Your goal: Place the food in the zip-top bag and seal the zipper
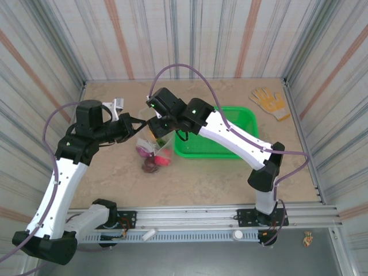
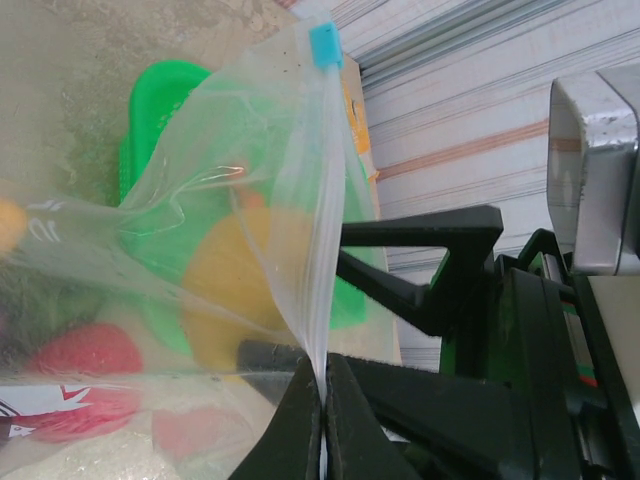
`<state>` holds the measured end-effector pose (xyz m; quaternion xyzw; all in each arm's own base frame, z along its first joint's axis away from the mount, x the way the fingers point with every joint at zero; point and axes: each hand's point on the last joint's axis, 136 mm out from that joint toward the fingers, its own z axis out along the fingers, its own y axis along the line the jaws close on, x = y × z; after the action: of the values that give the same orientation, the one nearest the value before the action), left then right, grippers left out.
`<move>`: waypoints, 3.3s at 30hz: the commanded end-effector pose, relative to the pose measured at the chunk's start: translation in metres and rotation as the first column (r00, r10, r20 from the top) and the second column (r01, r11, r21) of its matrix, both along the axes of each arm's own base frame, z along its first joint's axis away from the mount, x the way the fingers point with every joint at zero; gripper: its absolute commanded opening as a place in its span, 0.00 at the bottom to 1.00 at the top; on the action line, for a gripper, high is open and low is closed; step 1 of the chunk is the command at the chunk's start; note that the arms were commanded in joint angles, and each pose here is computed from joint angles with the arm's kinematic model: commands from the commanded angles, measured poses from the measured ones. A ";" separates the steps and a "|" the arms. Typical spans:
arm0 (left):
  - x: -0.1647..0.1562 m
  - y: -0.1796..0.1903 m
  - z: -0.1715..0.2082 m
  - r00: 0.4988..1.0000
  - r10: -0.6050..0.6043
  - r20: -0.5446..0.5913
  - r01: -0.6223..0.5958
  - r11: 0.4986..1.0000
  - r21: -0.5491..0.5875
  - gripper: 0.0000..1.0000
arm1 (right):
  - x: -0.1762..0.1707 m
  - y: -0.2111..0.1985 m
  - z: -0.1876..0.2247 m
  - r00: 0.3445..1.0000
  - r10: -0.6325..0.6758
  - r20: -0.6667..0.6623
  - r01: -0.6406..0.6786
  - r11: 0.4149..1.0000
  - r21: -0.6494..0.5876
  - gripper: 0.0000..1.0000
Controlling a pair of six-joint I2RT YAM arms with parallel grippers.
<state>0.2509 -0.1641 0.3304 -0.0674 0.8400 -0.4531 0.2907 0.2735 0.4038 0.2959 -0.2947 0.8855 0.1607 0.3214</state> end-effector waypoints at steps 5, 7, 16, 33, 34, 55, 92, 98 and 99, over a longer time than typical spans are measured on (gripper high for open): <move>-0.002 -0.003 0.017 0.998 -0.023 0.058 0.024 1.000 -0.010 0.00 | 0.004 0.000 0.010 1.000 -0.008 0.023 0.007 1.000 0.013 0.79; -0.002 -0.003 0.017 0.998 -0.024 0.058 0.025 1.000 -0.011 0.00 | 0.003 -0.001 0.011 1.000 -0.007 0.024 0.007 1.000 0.014 0.79; -0.002 -0.003 0.016 0.998 -0.028 0.055 0.029 0.999 -0.014 0.00 | 0.001 -0.005 0.026 1.000 0.001 0.031 -0.002 0.999 0.052 0.74; -0.005 -0.001 0.013 0.998 -0.024 0.060 0.024 1.000 -0.003 0.00 | 0.025 -0.094 0.094 0.982 -0.188 0.018 0.166 0.902 0.397 0.60; -0.005 -0.001 0.014 0.998 -0.024 0.063 0.024 1.000 0.000 0.00 | 0.033 -0.106 0.085 0.974 -0.225 -0.005 0.208 0.893 0.399 0.60; -0.004 -0.004 0.011 0.998 -0.042 0.054 0.043 0.999 -0.004 0.00 | 0.122 -0.217 -0.150 0.772 -0.514 -0.373 0.596 0.790 0.146 0.57; -0.005 -0.002 -0.003 0.999 -0.034 0.031 0.033 0.999 0.013 0.00 | 0.129 -0.222 -0.256 0.713 -0.560 -0.422 0.592 0.803 -0.067 0.63; -0.005 -0.002 0.000 0.999 -0.034 0.038 0.034 0.999 0.009 0.00 | 0.132 -0.225 -0.257 0.704 -0.572 -0.422 0.605 0.794 -0.067 0.52; -0.005 -0.002 0.000 0.999 -0.034 0.039 0.033 0.999 0.009 0.00 | 0.133 -0.226 -0.258 0.701 -0.572 -0.425 0.607 0.792 -0.066 0.49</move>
<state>0.2501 -0.1655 0.3279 -0.0555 0.8402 -0.4532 0.2926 0.3996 0.1815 0.0415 0.0546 0.9737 0.1470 0.1655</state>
